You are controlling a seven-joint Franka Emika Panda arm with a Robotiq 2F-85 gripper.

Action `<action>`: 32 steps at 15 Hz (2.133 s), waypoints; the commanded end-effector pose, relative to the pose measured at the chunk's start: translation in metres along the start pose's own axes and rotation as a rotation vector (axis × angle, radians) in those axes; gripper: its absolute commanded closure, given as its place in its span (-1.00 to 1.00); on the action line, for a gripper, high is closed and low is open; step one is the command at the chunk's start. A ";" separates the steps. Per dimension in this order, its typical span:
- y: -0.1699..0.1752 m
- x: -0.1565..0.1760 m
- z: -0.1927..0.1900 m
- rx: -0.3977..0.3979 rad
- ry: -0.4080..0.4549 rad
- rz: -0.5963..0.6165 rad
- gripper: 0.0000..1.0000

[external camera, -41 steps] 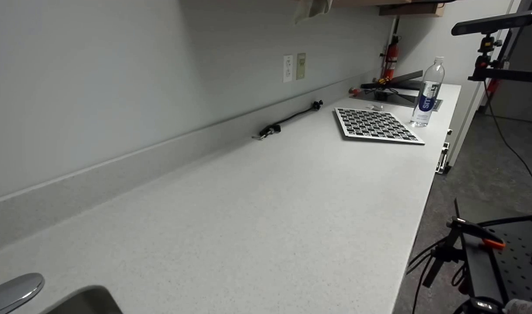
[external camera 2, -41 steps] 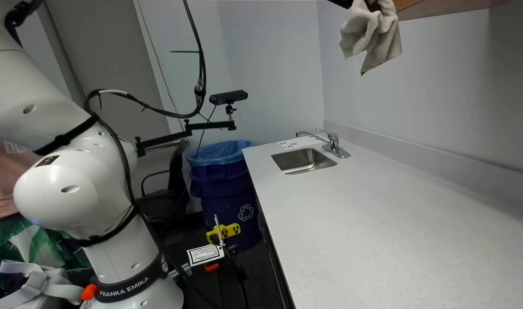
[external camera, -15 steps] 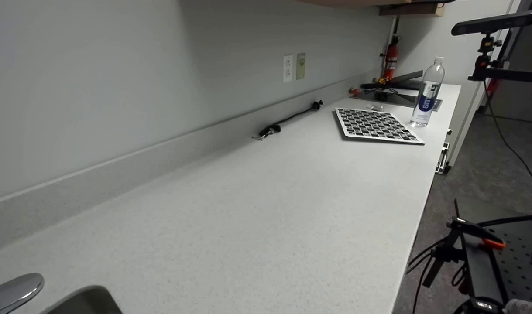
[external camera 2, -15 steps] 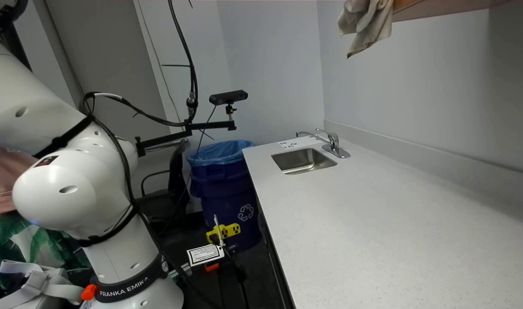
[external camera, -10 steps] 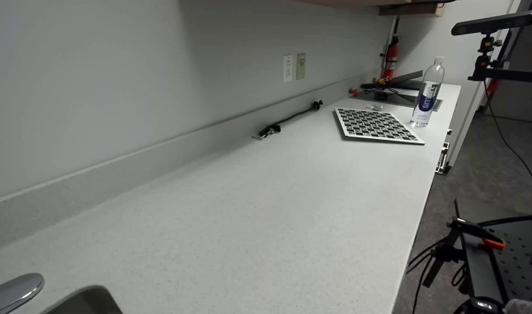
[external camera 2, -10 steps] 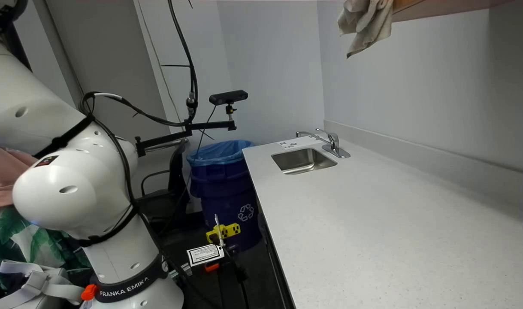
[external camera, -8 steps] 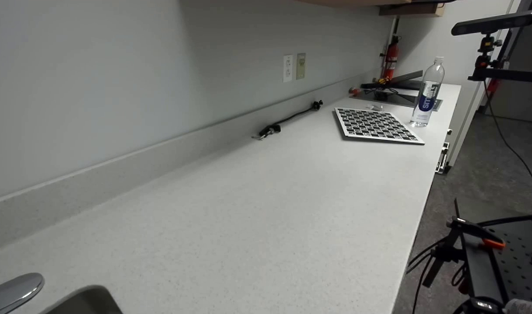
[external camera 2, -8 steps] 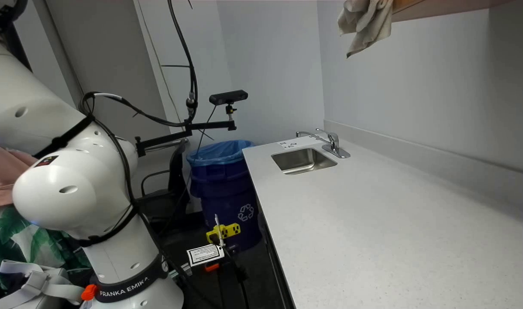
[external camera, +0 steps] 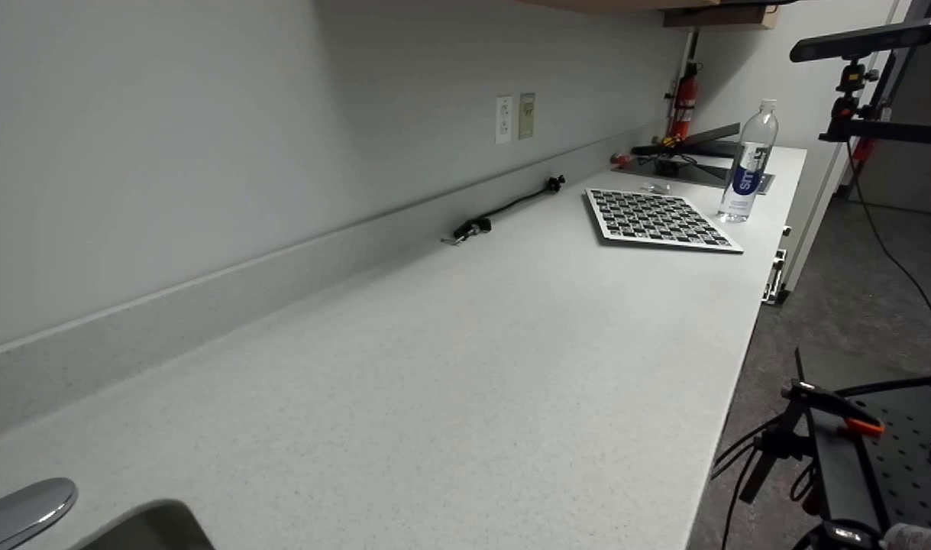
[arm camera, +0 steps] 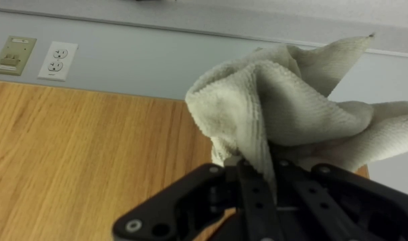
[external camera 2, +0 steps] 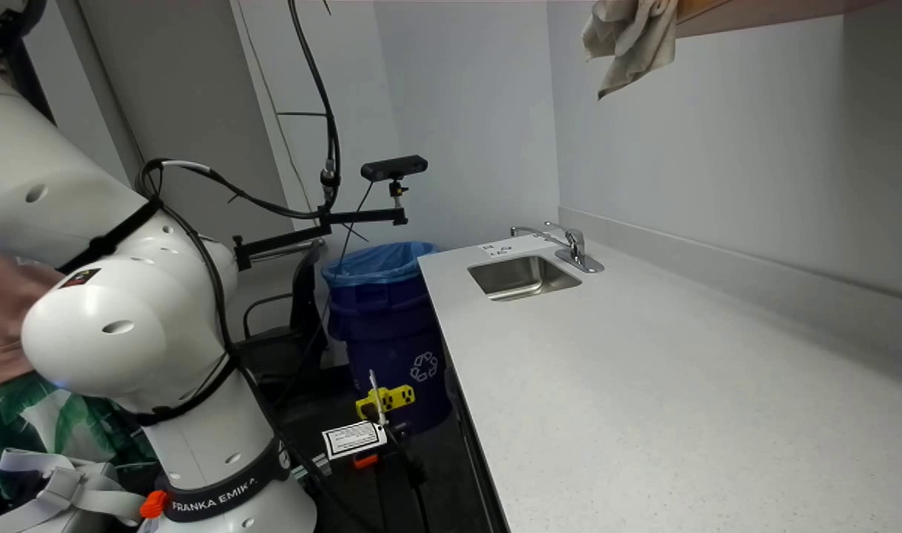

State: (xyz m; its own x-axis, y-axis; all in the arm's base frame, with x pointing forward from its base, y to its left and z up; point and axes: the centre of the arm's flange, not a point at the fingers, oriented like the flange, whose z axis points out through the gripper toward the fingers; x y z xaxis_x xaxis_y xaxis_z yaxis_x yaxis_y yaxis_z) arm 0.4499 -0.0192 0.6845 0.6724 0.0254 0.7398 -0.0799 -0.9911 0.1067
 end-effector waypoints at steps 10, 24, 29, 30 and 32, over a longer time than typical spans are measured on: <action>-0.008 -0.080 0.110 -0.011 -0.463 -0.038 0.97; -0.029 -0.234 0.246 -0.075 -0.575 0.034 0.97; -0.032 -0.242 0.251 -0.093 -0.563 0.069 0.24; -0.030 -0.242 0.249 -0.095 -0.562 0.074 0.07; -0.024 -0.239 0.244 -0.099 -0.555 0.081 -0.24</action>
State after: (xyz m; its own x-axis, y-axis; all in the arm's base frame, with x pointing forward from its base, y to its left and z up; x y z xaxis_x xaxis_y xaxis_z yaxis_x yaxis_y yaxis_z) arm 0.4752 -0.0280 0.3361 0.9574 -0.1376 0.2538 -0.1775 -0.9739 0.1414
